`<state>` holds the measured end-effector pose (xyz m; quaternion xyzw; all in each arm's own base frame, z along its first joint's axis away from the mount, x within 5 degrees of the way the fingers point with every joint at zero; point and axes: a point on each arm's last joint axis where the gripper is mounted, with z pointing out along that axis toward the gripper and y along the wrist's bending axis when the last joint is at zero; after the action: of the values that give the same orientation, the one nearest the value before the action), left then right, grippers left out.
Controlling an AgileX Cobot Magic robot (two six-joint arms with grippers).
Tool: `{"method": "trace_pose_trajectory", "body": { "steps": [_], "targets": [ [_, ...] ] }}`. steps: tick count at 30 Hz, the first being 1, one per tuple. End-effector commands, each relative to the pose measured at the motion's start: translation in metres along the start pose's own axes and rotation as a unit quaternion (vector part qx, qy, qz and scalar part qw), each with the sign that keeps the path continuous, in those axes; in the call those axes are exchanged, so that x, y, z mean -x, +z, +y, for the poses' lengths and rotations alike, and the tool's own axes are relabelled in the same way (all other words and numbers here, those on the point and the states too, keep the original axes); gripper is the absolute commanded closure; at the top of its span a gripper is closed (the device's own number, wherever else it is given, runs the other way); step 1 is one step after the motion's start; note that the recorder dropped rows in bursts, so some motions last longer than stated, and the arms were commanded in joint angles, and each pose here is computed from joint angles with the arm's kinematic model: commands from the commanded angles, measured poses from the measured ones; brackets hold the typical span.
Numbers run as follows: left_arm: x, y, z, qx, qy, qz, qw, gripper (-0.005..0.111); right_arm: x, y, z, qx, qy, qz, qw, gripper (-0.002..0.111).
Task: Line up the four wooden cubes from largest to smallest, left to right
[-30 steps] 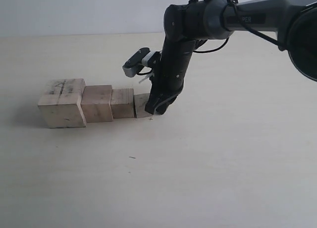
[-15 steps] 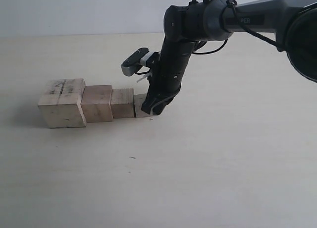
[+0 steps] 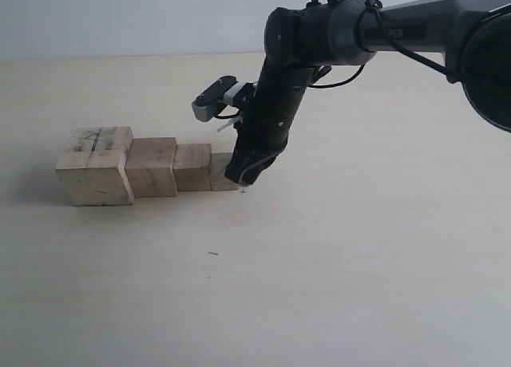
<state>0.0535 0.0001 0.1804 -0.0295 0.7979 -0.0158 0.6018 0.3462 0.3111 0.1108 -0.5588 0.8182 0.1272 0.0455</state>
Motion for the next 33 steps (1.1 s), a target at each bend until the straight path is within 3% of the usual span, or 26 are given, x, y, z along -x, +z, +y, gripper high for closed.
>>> {"method": "trace_pose_trajectory", "body": {
  "steps": [1,5,8,15,22,33],
  "targets": [
    [0.001,-0.001,0.000,-0.003,-0.003,-0.007,1.000,0.107,0.001,-0.006,-0.001,-0.012,0.000,-0.003,1.000,0.108],
    [0.001,-0.001,0.000,-0.003,-0.003,-0.007,1.000,0.107,0.003,-0.032,-0.004,-0.068,0.031,-0.011,0.997,0.108],
    [0.001,-0.001,0.000,-0.003,-0.003,-0.007,1.000,0.107,0.001,-0.059,-0.012,-0.108,0.099,-0.032,0.989,0.108],
    [0.001,-0.001,0.000,-0.003,-0.003,-0.007,1.000,0.107,-0.024,-0.109,-0.015,-0.105,0.195,-0.155,0.963,0.108],
    [0.001,-0.001,0.000,-0.003,-0.003,-0.007,1.000,0.107,-0.074,-0.154,0.031,-0.125,0.255,-0.302,0.910,0.108],
    [0.001,-0.001,0.000,-0.003,-0.003,-0.007,1.000,0.107,-0.106,-0.229,0.080,-0.113,0.268,-0.403,0.868,0.108]
  ]
}}
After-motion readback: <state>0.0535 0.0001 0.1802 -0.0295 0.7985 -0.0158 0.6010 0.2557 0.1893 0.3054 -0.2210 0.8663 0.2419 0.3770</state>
